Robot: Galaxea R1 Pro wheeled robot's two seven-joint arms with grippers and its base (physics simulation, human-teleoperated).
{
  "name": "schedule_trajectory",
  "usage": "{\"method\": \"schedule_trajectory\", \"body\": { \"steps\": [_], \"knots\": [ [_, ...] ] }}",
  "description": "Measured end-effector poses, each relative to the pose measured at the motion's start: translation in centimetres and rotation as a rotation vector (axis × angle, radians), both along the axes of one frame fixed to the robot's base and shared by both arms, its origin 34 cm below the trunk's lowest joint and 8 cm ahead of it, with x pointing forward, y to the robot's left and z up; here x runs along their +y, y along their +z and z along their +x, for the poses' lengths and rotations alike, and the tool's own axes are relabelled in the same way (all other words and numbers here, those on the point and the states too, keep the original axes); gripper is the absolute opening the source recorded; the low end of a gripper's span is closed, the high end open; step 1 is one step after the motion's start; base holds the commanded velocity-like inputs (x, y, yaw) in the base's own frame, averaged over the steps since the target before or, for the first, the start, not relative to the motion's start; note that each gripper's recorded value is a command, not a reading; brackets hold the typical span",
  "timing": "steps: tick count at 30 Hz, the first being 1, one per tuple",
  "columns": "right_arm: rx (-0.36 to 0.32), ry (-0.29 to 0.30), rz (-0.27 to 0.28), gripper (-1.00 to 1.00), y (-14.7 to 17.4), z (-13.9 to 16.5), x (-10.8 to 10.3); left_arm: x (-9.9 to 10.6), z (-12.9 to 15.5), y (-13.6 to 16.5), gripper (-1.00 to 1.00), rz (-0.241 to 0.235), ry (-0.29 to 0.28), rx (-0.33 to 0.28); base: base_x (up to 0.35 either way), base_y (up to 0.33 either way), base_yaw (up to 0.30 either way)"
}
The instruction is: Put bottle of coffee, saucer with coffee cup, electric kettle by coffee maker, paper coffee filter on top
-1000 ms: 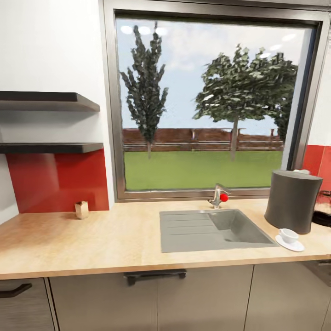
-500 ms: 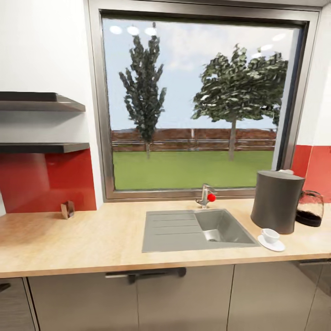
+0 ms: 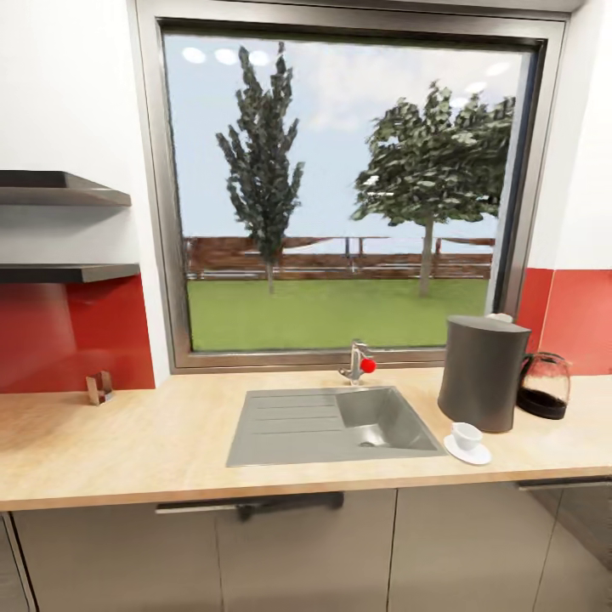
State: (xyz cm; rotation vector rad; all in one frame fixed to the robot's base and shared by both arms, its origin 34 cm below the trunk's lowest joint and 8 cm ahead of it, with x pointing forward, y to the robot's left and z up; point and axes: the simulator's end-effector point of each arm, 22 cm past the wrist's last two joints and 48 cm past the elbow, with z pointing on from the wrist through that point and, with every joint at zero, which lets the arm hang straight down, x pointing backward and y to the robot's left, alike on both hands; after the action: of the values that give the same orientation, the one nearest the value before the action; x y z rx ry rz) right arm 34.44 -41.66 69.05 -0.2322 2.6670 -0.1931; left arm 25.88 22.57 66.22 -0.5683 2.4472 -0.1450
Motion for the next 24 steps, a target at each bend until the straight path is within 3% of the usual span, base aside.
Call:
{"method": "schedule_trajectory", "body": {
  "steps": [24],
  "knots": [
    [-0.003, 0.001, 0.0, -1.0, -0.01, -0.07, -0.01, 0.03, 0.02, 0.02, 1.0, 0.0, 0.002, -0.001, 0.0, -0.329, 0.0]
  ]
}}
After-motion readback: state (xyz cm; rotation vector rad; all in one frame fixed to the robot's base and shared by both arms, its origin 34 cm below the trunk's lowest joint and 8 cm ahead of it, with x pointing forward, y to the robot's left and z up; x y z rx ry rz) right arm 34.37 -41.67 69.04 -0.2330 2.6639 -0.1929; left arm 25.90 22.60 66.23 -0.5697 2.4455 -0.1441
